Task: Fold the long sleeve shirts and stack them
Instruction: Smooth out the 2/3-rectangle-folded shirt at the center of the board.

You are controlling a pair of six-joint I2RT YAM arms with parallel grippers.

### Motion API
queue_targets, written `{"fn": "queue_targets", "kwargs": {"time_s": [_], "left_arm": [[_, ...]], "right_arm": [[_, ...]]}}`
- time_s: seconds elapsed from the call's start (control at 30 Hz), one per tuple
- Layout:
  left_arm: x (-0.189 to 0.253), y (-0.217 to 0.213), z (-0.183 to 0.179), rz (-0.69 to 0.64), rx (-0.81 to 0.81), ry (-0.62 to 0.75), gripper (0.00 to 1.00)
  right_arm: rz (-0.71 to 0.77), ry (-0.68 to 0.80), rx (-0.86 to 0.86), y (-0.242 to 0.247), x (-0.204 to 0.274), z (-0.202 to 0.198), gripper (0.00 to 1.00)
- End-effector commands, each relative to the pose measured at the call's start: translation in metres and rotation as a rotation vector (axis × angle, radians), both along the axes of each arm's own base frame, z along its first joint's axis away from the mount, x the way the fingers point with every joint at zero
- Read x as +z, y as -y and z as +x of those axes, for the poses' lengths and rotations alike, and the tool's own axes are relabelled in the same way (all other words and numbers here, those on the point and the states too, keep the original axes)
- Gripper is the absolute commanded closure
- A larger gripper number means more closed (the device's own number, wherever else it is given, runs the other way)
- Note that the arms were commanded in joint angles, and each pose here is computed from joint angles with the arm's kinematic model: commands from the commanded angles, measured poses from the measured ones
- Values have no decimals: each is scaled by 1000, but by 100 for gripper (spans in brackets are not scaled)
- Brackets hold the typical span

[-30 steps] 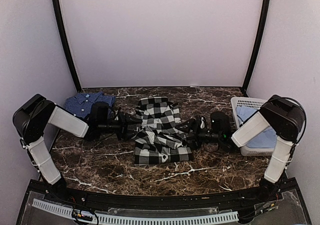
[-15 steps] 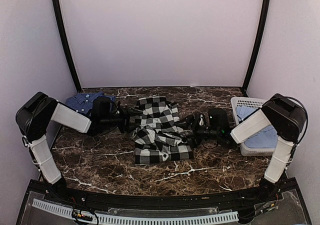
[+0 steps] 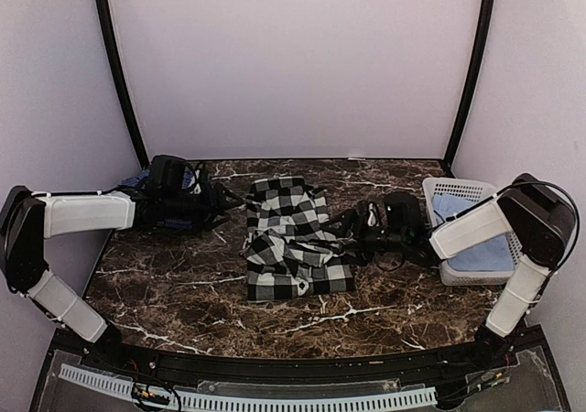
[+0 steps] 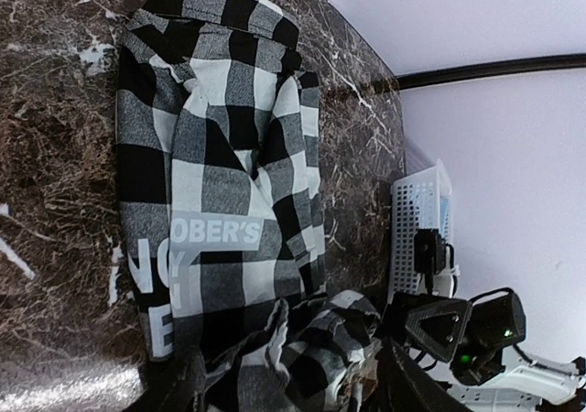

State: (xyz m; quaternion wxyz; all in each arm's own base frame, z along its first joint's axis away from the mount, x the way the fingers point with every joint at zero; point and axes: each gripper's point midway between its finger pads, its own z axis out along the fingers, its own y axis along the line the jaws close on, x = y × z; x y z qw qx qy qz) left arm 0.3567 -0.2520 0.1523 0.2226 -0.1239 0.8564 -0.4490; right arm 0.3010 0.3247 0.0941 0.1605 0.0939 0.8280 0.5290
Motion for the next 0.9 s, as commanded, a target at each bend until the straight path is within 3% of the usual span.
{"fn": "queue_targets", "kwargs": {"time_s": [0.0, 0.23, 0.37, 0.67, 0.87], "left_arm": [[-11, -17, -49, 182, -117, 31, 38], [-23, -2, -111, 308, -265, 77, 42], [-36, 4, -125, 371, -320, 103, 45], [-56, 14, -108, 531, -378, 145, 45], [-53, 27, -81, 591, -376, 194, 43]], "right_arm": [[-68, 105, 35, 1, 13, 2, 1], [-218, 185, 96, 2, 8, 0, 1], [-286, 235, 123, 7, 6, -4, 1], [-376, 359, 168, 10, 18, -14, 1], [-395, 363, 220, 7, 12, -20, 1]]}}
